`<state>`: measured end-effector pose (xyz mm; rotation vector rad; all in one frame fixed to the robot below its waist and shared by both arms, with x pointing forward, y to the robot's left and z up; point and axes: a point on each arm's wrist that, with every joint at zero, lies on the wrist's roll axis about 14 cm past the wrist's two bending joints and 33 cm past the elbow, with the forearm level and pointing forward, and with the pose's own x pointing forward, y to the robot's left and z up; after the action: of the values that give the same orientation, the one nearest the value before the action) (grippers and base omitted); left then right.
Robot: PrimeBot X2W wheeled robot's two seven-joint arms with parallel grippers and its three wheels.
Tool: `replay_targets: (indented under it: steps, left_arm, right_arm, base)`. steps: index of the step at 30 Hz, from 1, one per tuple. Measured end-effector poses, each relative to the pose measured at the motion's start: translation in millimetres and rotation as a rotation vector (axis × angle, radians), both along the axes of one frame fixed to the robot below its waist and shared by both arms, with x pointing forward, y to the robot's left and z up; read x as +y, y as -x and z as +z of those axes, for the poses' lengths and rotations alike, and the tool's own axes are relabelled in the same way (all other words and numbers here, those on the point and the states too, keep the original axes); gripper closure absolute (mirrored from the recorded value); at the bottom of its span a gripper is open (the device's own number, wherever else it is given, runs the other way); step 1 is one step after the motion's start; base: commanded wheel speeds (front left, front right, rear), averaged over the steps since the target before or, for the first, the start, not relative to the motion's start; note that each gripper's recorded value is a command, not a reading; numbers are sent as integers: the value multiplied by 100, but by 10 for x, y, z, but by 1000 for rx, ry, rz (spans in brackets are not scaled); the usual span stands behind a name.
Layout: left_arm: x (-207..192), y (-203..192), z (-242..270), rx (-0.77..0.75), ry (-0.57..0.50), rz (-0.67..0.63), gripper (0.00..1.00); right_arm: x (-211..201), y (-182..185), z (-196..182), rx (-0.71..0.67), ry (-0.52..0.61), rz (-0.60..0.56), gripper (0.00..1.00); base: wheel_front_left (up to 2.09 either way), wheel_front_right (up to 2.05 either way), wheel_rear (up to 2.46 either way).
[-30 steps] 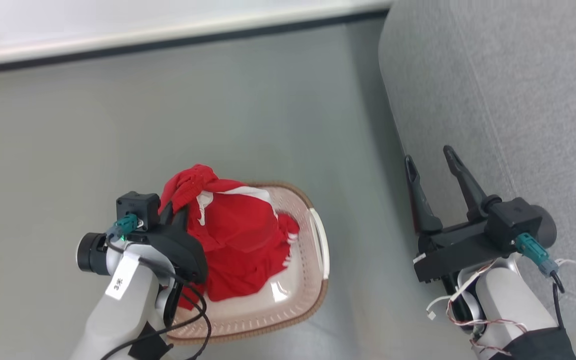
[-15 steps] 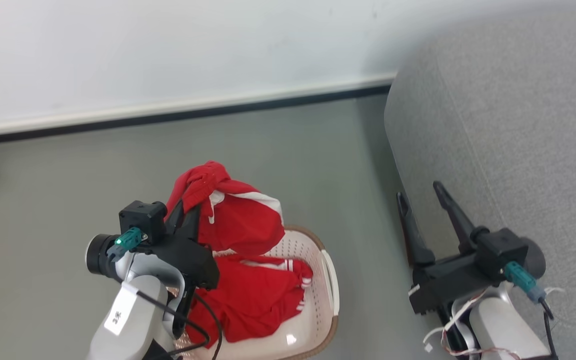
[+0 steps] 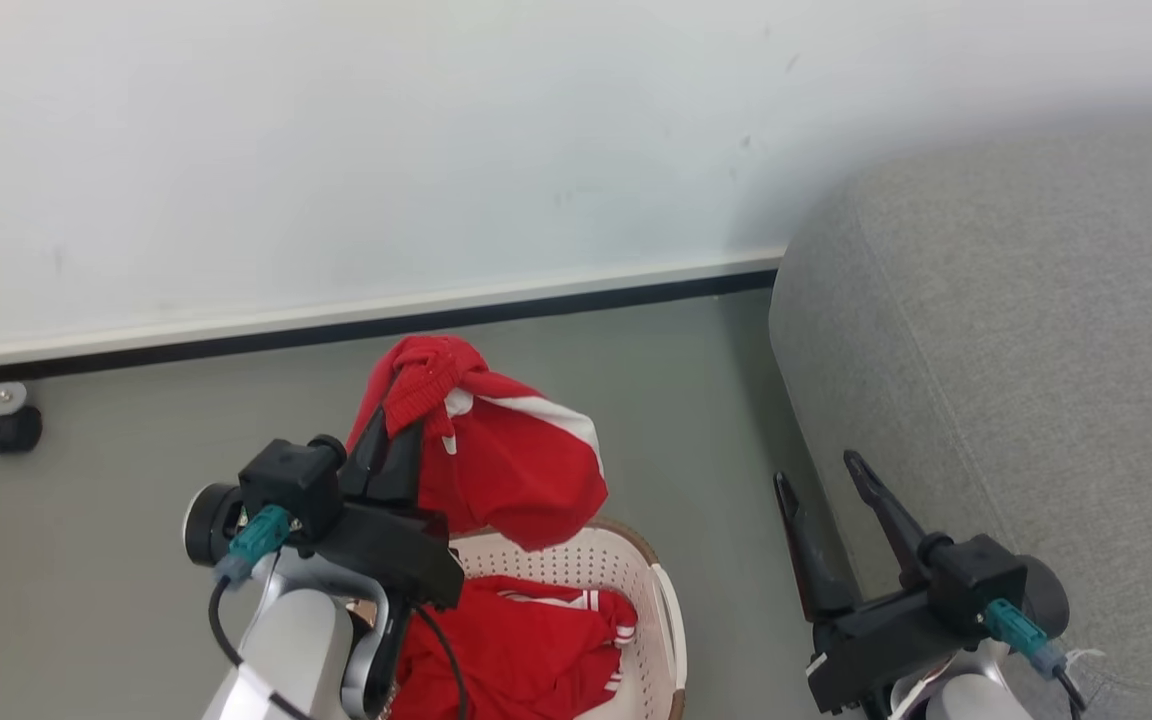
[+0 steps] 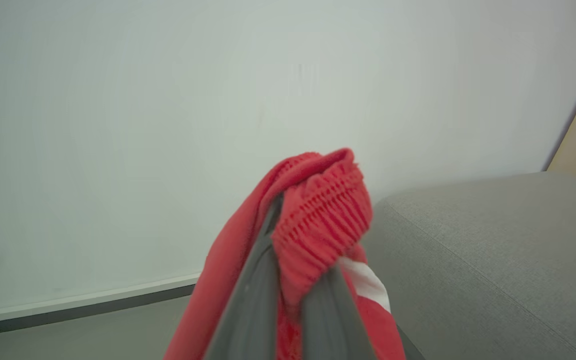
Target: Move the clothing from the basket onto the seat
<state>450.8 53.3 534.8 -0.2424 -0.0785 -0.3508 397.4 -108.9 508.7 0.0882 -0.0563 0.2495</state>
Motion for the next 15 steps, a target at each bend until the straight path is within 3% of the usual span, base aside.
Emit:
replay_targets:
  steps: [15]
  left_arm:
    - [-100, 409, 506, -171, 16, -36, 100]
  right_arm:
    - [126, 317, 82, -25, -25, 29, 0]
  base:
    - [0, 0, 0]
